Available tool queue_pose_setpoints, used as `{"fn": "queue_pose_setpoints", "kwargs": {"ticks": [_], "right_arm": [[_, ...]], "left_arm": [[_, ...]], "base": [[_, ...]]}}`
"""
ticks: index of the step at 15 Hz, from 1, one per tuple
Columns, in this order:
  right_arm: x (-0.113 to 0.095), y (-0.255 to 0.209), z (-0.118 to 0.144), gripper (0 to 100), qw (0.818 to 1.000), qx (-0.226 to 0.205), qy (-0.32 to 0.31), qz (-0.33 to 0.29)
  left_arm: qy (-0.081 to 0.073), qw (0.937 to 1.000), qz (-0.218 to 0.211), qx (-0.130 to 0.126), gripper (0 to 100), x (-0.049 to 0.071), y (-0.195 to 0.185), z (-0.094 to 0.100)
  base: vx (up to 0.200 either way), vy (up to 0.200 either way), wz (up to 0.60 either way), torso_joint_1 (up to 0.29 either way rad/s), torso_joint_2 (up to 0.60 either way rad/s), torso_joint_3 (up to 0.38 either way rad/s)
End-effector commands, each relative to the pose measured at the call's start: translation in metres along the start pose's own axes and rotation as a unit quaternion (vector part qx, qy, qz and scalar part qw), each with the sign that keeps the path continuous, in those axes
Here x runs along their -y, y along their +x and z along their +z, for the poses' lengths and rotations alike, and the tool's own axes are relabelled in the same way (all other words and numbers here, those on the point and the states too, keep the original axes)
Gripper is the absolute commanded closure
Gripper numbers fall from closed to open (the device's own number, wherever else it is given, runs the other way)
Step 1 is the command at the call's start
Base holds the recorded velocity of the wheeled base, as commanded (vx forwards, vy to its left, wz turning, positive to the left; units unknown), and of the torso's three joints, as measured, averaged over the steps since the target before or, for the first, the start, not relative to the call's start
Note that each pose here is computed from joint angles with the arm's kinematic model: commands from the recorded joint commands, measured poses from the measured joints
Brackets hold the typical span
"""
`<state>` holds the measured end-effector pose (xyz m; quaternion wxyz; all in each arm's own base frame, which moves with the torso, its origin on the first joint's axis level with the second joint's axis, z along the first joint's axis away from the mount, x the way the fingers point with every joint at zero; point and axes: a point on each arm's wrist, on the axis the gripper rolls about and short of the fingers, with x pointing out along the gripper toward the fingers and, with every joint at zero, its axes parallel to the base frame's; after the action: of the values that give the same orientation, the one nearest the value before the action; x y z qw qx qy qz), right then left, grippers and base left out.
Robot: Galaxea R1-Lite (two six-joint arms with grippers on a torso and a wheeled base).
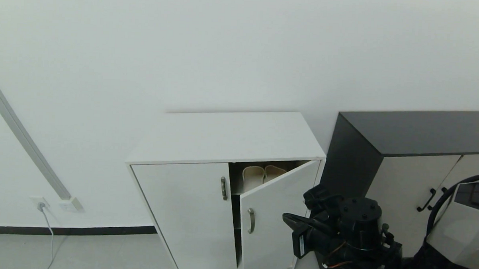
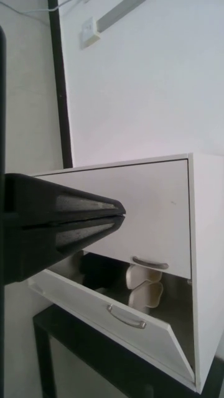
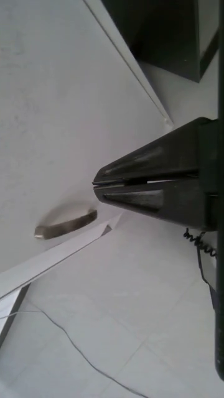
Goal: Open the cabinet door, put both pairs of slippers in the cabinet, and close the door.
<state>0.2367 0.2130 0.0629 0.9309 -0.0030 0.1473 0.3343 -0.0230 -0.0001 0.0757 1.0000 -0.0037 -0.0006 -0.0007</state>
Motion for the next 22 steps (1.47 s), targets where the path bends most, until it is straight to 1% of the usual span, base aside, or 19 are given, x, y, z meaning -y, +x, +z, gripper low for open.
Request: {"fn": "queue_pose_setpoints", "kwargs": {"ticks": [1, 3, 5, 7, 11, 16, 20, 22], "right_arm": [[0.002, 0.014, -0.004, 100, 1.0, -0.002, 0.001, -0.003], [0.015, 0.033, -0.001, 100, 1.0, 0.011, 0.006, -0.016], [0.022, 0.048, -0.002, 100, 1.0, 0.01, 0.009, -0.024], [0.029, 0.058, 0.002, 100, 0.999, 0.014, 0.012, -0.033], [0.037, 0.072, 0.012, 100, 0.999, 0.014, 0.013, -0.04], [0.039, 0.091, 0.019, 100, 0.999, 0.012, 0.014, -0.043], [0.052, 0.106, 0.03, 100, 0.998, 0.017, 0.018, -0.057], [0.053, 0.111, 0.031, 100, 0.998, 0.015, 0.018, -0.058]], "left_arm": [[0.0, 1.0, 0.0, -0.001, 100, 0.0, 0.0, 0.0], [0.0, 1.0, 0.0, -0.001, 100, 0.0, 0.0, 0.0], [0.0, 1.0, 0.0, -0.001, 100, 0.0, 0.0, 0.0], [0.0, 1.0, 0.0, -0.001, 100, 0.0, 0.0, 0.0], [0.0, 1.0, 0.0, -0.001, 100, 0.0, 0.0, 0.0], [0.0, 1.0, 0.0, -0.001, 100, 0.0, 0.0, 0.0], [0.0, 1.0, 0.0, -0.001, 100, 0.0, 0.0, 0.0], [-0.001, 1.0, 0.0, -0.001, 100, 0.0, 0.0, 0.0]], "base": [[0.0, 0.0, 0.0, 0.0, 0.0, 0.0], [0.0, 0.0, 0.0, 0.0, 0.0, 0.0], [0.0, 0.0, 0.0, 0.0, 0.0, 0.0], [0.0, 0.0, 0.0, 0.0, 0.0, 0.0], [0.0, 0.0, 0.0, 0.0, 0.0, 0.0], [0.0, 0.0, 0.0, 0.0, 0.0, 0.0], [0.0, 0.0, 0.0, 0.0, 0.0, 0.0], [0.0, 0.0, 0.0, 0.0, 0.0, 0.0]]}}
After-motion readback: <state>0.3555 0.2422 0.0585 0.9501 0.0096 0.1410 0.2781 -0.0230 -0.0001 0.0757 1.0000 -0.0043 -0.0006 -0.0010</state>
